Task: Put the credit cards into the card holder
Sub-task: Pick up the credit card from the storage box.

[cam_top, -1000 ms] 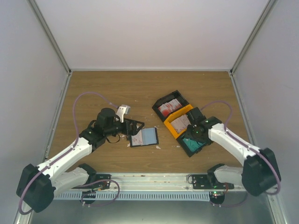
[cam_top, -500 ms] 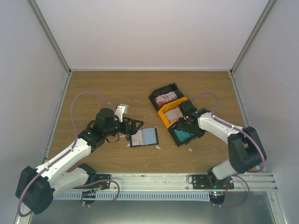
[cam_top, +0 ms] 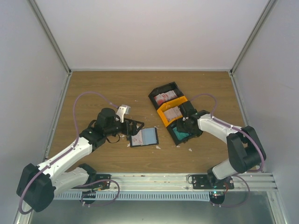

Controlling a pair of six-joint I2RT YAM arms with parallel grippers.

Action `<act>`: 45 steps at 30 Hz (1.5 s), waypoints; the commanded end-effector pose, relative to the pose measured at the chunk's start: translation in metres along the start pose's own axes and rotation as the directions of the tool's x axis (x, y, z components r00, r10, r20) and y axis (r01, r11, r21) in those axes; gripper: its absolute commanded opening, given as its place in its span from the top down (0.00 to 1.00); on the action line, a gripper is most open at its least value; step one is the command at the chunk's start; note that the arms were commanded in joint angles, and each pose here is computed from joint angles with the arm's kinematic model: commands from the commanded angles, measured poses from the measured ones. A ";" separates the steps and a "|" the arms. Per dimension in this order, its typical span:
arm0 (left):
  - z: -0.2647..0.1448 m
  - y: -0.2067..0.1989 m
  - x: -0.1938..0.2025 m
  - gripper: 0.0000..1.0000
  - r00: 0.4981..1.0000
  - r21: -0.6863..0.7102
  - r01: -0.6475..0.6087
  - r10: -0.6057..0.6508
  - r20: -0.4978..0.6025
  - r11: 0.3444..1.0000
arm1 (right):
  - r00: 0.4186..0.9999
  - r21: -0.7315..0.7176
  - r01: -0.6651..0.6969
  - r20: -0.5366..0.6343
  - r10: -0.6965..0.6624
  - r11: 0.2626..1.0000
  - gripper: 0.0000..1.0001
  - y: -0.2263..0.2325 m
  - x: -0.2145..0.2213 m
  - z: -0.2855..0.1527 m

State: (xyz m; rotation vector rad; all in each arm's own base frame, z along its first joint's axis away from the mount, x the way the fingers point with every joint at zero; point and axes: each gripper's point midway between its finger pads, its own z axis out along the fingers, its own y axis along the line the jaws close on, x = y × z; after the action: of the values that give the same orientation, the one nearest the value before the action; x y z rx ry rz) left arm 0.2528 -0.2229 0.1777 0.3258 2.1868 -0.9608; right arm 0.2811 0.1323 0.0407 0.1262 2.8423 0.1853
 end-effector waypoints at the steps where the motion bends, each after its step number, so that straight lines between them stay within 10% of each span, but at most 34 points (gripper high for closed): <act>1: 0.001 -0.008 -0.011 0.01 0.999 0.031 -0.031 0.030 0.033 0.999 | 1.000 -0.052 0.010 -0.009 -0.010 0.999 0.70 0.005 0.004 -0.002; 22: 0.002 -0.007 -0.012 0.01 0.999 0.025 -0.033 0.032 0.032 0.999 | 0.998 -0.209 0.050 -0.024 -0.056 0.977 0.85 0.027 0.016 -0.021; 45: 0.003 -0.004 -0.008 0.01 0.999 0.022 -0.026 0.026 0.029 0.999 | 0.983 -0.361 0.085 -0.124 -0.139 0.929 0.64 0.046 0.047 -0.035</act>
State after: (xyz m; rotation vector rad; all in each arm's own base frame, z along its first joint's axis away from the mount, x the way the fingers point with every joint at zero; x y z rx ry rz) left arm 0.2533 -0.2239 0.1722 0.3273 2.2055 -0.9604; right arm 0.2432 0.1778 0.0728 -0.0994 2.8444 0.6654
